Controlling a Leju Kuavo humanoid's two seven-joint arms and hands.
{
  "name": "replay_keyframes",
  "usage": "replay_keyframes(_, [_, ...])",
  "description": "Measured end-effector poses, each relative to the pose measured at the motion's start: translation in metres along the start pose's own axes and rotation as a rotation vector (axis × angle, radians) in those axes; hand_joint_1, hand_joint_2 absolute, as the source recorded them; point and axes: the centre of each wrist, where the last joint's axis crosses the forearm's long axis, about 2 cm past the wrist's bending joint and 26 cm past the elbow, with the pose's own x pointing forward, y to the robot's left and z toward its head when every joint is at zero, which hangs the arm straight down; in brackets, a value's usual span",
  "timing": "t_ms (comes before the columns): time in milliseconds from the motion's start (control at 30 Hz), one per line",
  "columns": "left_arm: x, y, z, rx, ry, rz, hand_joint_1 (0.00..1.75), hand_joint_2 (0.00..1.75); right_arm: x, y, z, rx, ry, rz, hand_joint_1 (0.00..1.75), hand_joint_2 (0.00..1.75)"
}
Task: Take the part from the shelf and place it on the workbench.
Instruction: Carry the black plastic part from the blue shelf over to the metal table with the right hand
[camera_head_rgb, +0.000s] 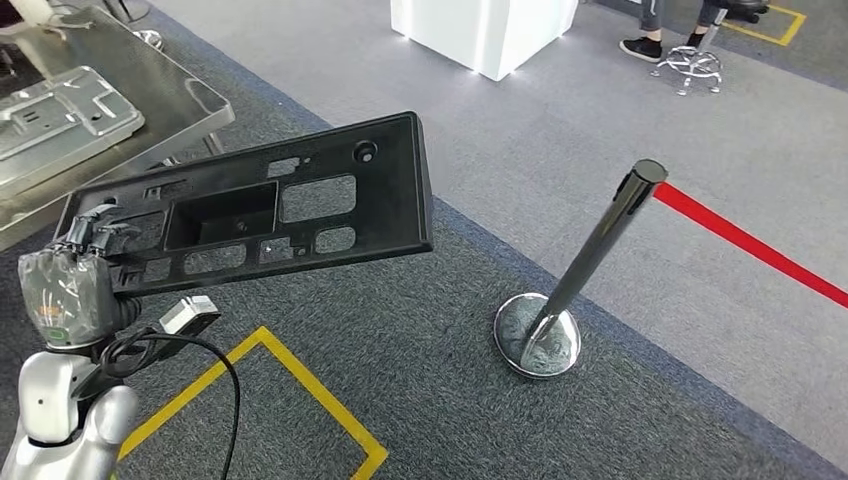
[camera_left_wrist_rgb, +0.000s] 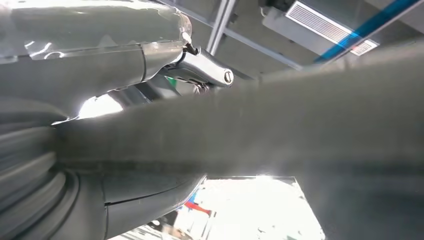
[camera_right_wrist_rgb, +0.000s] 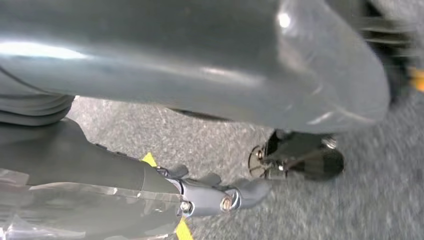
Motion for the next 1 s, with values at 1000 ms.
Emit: replay_keyframes(1000, [-0.008, -0.013, -0.009, -0.007, -0.006, 0.009, 1.75, 1.75, 0.011, 0.004, -0.001, 0.004, -0.003, 0.000, 0.00, 0.00])
